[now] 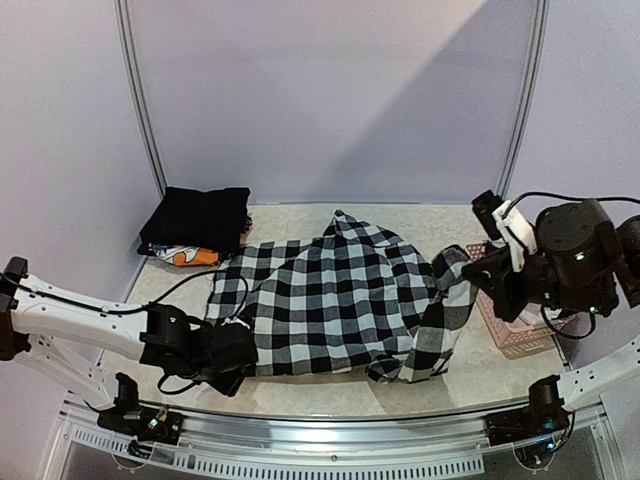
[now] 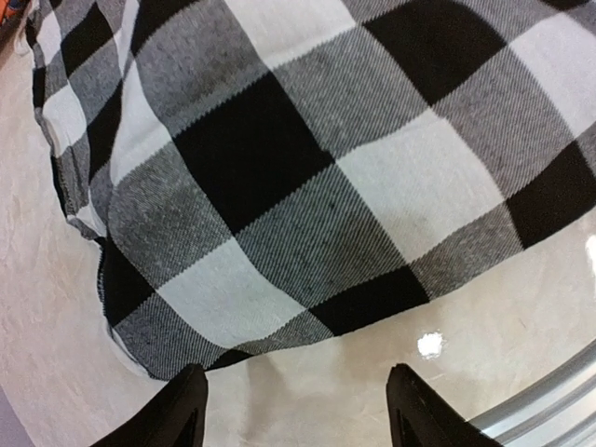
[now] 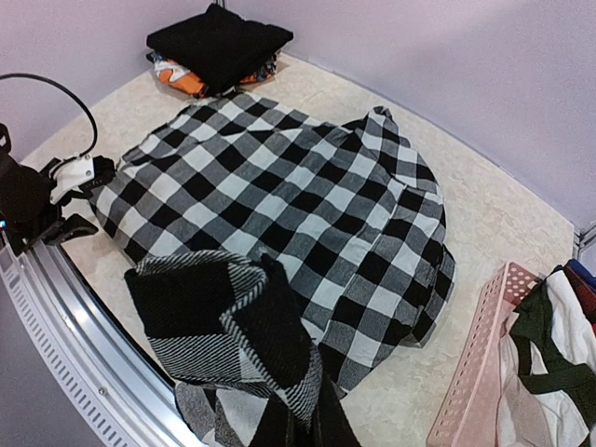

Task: Fold and stack the mixed laundry pile
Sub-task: Pick up the flattened shirt from the center of the board.

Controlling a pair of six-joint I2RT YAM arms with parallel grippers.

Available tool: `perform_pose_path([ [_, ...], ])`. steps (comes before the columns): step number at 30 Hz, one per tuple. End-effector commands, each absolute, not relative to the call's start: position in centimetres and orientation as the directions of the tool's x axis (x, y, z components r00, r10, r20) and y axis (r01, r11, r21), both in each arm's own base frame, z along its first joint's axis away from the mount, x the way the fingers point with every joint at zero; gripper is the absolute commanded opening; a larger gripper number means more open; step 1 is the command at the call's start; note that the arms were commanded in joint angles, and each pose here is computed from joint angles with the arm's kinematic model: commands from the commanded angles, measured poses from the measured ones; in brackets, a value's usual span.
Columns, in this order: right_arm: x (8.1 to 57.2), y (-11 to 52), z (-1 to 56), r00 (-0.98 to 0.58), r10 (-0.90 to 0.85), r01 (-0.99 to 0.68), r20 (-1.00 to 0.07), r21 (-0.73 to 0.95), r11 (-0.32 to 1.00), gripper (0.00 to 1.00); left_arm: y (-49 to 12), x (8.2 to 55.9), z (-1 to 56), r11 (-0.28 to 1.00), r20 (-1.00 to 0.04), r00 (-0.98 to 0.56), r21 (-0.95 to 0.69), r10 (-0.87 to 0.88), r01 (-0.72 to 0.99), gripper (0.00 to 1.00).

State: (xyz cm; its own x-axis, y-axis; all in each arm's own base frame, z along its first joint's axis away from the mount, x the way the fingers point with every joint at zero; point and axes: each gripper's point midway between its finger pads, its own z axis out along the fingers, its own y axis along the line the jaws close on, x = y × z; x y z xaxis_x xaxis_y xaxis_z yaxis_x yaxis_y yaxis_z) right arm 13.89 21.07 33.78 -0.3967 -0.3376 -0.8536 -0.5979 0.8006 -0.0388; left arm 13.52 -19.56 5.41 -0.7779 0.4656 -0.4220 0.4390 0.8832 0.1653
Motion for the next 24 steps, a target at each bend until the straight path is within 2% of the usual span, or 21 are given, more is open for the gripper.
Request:
perform_pose_path([
  [1,13.4,21.8,32.1,-0.420,-0.345,-0.620,-0.840,-0.013,0.784,0.00,-18.6,12.6,3.8,0.856,-0.362,-0.776,0.240,0.516,0.457,0.68],
  [5,13.3,21.0,31.7,-0.426,-0.321,-0.610,-0.846,0.007,0.793,0.00,-19.2,12.1,2.6,0.834,-0.314,-0.774,0.239,0.550,0.497,0.67],
  [10,13.1,20.3,31.6,-0.440,-0.295,-0.608,-0.848,0.039,0.793,0.00,-20.1,12.8,1.8,0.812,-0.299,-0.757,0.279,0.581,0.513,0.75],
  [16,12.9,19.8,31.3,-0.449,-0.294,-0.605,-0.844,0.046,0.795,0.00,-20.1,14.3,0.1,0.805,-0.244,-0.777,0.316,0.581,0.503,0.73],
  [18,12.9,19.6,31.3,-0.451,-0.291,-0.602,-0.844,0.047,0.797,0.00,-20.2,14.7,-0.2,0.805,-0.232,-0.780,0.301,0.582,0.511,0.69],
  [20,13.0,19.2,31.4,-0.450,-0.283,-0.596,-0.847,0.049,0.801,0.00,-20.3,14.9,-0.5,0.804,-0.220,-0.782,0.292,0.583,0.517,0.60],
  [24,13.0,18.4,31.7,-0.449,-0.260,-0.586,-0.855,0.062,0.808,0.00,-20.6,15.0,-0.7,0.799,-0.205,-0.781,0.290,0.590,0.527,0.29],
])
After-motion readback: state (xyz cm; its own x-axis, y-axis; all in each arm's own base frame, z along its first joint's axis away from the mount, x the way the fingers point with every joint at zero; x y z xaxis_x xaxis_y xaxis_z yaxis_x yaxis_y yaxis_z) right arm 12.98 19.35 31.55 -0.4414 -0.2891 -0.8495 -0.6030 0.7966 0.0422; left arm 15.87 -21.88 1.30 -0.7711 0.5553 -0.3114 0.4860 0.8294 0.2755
